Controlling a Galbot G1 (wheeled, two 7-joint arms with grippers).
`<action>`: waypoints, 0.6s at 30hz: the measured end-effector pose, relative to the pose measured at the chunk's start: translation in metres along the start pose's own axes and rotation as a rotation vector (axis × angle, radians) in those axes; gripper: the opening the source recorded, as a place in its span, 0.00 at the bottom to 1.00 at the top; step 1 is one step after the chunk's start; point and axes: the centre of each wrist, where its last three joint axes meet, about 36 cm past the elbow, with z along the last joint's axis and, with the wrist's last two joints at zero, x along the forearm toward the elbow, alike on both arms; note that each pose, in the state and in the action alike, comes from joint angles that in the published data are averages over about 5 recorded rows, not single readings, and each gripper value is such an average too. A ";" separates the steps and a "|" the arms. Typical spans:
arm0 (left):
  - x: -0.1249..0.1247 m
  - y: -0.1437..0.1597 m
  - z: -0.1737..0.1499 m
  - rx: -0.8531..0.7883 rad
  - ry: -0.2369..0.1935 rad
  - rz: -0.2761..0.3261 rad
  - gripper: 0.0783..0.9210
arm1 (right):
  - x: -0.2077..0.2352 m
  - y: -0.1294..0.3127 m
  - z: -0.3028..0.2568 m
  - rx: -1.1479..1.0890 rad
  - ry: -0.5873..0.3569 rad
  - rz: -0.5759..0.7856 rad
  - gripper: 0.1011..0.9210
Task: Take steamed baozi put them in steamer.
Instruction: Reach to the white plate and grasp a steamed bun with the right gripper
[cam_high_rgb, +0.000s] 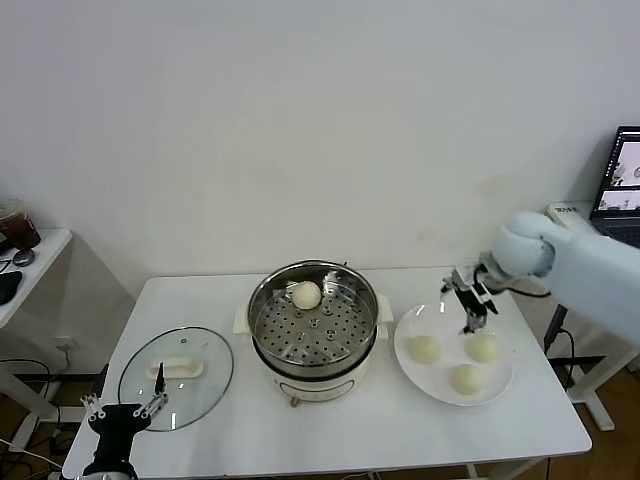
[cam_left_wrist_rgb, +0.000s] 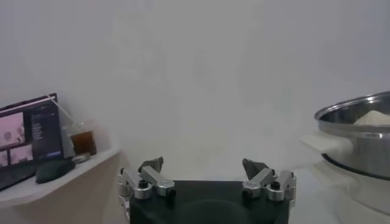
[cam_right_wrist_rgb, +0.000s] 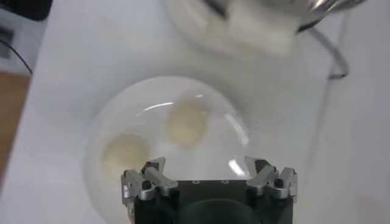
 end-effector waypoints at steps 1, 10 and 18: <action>0.000 0.000 0.000 -0.002 0.002 -0.002 0.88 | -0.006 0.003 0.002 -0.008 -0.001 -0.006 0.88; 0.004 0.002 0.001 -0.018 0.016 -0.016 0.88 | -0.057 0.009 0.002 -0.040 -0.007 -0.030 0.88; 0.005 0.005 0.004 -0.029 0.021 -0.028 0.88 | -0.087 -0.003 -0.007 -0.030 -0.010 -0.017 0.88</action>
